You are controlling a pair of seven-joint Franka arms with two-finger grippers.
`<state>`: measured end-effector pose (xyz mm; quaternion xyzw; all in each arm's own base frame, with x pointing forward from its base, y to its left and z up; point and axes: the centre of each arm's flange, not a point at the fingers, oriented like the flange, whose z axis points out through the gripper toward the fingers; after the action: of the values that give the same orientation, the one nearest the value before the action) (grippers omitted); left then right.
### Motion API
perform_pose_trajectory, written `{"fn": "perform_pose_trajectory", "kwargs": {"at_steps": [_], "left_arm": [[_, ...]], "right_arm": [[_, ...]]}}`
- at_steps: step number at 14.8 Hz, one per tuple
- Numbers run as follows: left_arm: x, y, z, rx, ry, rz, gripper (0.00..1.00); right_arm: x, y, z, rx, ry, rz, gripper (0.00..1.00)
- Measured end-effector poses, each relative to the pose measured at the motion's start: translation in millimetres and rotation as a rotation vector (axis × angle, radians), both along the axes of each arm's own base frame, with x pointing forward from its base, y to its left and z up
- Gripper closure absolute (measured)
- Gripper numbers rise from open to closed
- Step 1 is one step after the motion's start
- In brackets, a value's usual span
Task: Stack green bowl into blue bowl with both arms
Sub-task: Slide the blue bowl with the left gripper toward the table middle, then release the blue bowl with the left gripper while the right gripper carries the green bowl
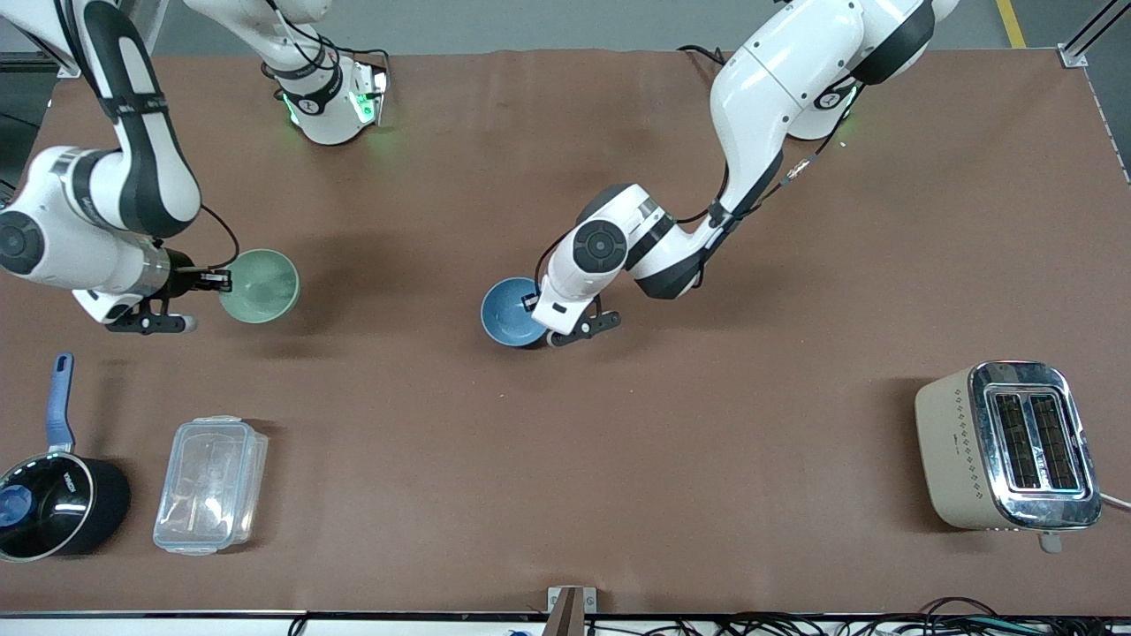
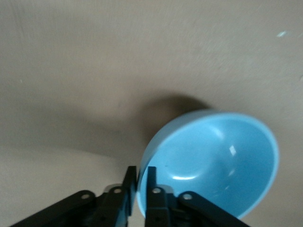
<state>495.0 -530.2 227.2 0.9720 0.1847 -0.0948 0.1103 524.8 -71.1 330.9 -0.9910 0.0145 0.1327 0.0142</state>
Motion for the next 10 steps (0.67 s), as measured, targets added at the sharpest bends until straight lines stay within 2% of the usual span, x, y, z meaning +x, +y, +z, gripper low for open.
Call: {"fn": "perform_pose_trajectory", "kwargs": {"at_steps": [3,5,8,10], "left_arm": [[33,24,50,0.038,-0.081,0.015,0.48],[66,65,116,0.093,-0.156,0.042,0.30],[106,161,223,0.147,-0.238,0.063,0.01],[117,220,272,0.178,-0.273,0.009,0.00]], "right_arm": [[19,44,33,-0.018,-0.005,-0.003,0.96],[25,85,43,-0.004,-0.019,-0.012,0.96],[26,154,55,0.021,-0.041,-0.032,0.96],[24,203,64,0.015,-0.073,-0.022,0.96]]}}
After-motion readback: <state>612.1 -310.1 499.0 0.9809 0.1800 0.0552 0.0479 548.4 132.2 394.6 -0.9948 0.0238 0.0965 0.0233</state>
